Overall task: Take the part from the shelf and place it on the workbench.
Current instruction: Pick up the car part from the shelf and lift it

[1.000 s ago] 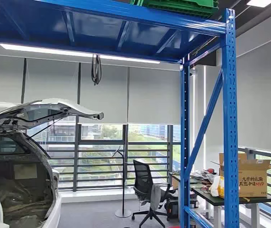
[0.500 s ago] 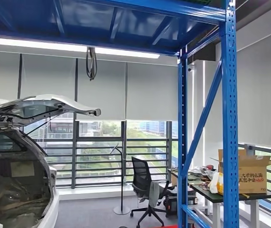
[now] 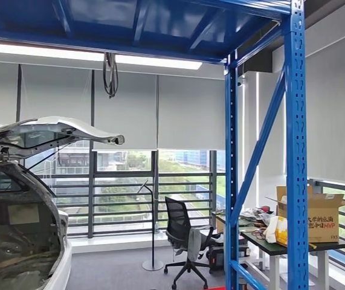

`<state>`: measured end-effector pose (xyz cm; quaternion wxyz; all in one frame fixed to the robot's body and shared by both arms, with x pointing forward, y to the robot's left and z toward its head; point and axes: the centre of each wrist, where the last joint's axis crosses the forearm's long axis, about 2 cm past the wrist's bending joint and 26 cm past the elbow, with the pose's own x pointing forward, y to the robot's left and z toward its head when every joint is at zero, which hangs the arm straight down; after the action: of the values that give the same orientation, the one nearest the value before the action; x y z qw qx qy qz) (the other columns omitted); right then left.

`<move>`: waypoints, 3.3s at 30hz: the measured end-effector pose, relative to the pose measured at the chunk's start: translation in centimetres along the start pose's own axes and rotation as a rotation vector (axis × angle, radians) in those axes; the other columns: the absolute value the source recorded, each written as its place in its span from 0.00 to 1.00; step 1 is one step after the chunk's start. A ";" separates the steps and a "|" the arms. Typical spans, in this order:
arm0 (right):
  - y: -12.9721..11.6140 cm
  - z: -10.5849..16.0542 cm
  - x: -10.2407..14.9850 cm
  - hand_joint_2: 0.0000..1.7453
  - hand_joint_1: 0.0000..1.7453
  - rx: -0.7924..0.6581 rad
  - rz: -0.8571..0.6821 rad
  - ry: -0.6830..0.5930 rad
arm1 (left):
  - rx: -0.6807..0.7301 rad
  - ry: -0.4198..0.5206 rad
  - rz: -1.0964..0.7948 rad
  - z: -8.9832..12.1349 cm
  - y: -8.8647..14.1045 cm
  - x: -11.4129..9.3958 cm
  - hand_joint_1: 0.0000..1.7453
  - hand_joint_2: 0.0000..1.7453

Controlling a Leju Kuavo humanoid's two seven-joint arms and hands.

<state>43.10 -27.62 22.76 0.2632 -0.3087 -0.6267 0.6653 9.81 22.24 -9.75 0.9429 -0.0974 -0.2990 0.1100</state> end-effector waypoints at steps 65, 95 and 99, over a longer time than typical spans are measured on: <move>-3.3 -3.8 2.0 0.00 0.00 -0.019 0.020 -0.071 | -0.027 -0.020 0.009 -0.1 -0.3 0.2 0.00 0.00; -3.4 -4.3 2.4 0.00 0.00 -0.011 0.019 -0.084 | -0.030 -0.029 0.014 -0.1 -0.5 0.3 0.00 0.00; -3.5 -4.3 2.4 0.00 0.00 -0.011 0.019 -0.085 | -0.031 -0.032 0.015 -0.2 -0.5 0.4 0.00 0.00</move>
<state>44.56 -22.67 26.00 0.2284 -0.2873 -0.6381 0.6768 10.33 21.79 -9.57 0.9354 -0.1125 -0.3152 0.1140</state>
